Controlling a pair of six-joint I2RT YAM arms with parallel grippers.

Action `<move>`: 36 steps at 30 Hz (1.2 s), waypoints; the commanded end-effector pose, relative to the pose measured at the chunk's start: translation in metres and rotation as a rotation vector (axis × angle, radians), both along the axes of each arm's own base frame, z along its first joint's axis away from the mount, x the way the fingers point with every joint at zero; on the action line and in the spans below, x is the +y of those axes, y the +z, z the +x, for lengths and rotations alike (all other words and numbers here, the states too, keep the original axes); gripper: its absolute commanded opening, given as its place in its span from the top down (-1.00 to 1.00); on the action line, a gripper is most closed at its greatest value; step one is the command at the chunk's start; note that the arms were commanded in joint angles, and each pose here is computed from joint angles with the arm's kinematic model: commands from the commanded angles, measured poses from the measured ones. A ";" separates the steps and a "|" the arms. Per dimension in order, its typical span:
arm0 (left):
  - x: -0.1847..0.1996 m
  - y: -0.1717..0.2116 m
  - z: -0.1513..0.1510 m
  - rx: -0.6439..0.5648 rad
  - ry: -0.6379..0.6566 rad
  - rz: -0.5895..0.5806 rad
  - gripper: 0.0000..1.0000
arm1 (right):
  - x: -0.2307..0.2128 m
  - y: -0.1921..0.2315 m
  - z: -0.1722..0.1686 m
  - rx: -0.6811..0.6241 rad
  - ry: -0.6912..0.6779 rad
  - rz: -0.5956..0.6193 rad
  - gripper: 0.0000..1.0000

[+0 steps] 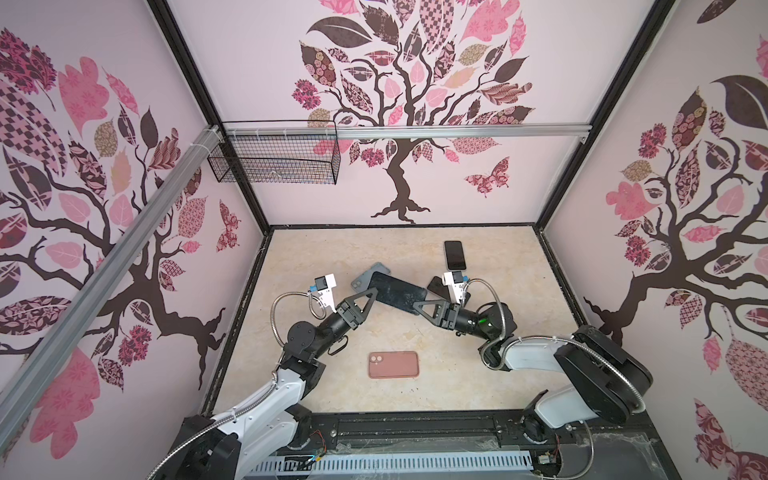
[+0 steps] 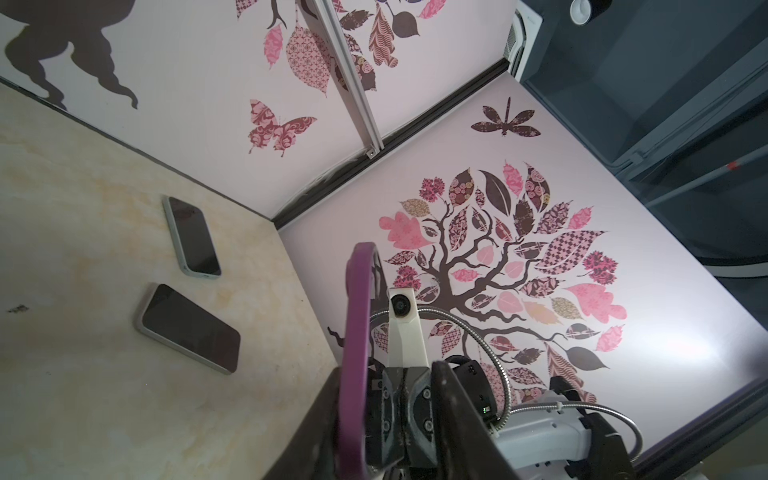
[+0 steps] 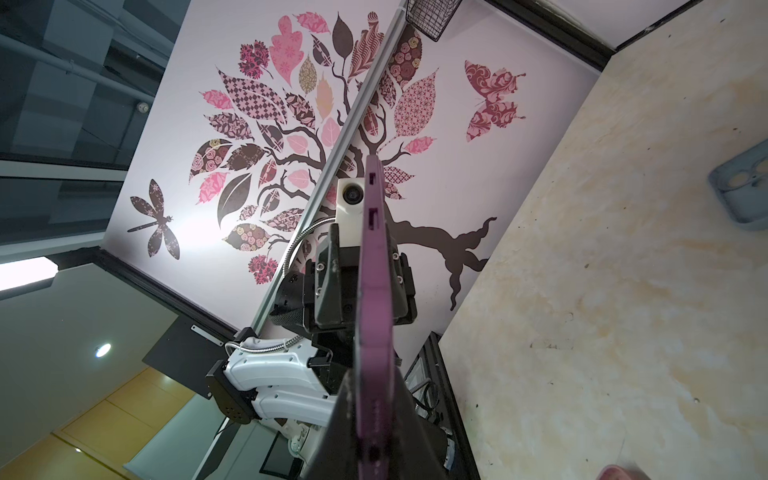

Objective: Put the phone into the phone case

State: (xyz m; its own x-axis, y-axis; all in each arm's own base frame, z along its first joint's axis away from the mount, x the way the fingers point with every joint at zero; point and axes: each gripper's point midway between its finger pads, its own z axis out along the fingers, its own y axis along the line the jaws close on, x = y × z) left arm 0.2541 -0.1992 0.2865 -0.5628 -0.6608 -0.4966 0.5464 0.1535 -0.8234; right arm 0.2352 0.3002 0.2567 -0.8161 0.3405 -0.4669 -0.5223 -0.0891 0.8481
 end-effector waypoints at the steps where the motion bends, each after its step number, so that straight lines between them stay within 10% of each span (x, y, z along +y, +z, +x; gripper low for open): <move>1: 0.006 -0.006 -0.006 -0.029 0.025 0.013 0.07 | -0.002 0.025 0.001 -0.075 -0.024 0.032 0.96; 14: 0.046 -0.082 -0.011 0.204 0.236 0.428 -0.73 | -0.015 -0.002 0.013 -0.078 -0.174 -0.351 1.00; 22: 0.080 -0.133 -0.021 0.404 0.327 0.725 -0.74 | -0.031 -0.059 0.005 0.040 -0.153 -0.675 1.00; 29: 0.095 -0.182 -0.037 0.608 0.301 0.993 -0.78 | -0.036 -0.092 -0.029 0.126 -0.012 -0.729 1.00; 36: 0.069 -0.192 -0.056 0.615 0.158 0.989 -0.77 | -0.034 -0.104 -0.058 0.183 0.130 -0.707 1.00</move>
State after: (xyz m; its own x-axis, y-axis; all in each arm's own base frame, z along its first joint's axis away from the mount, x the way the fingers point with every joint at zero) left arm 0.2003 -0.1220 0.0828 -0.8226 -0.2411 -0.5149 -0.0143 0.9141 -0.4051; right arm 0.1906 0.2606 0.1308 -0.9300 -0.0503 -0.3642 -0.3300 0.5508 0.7666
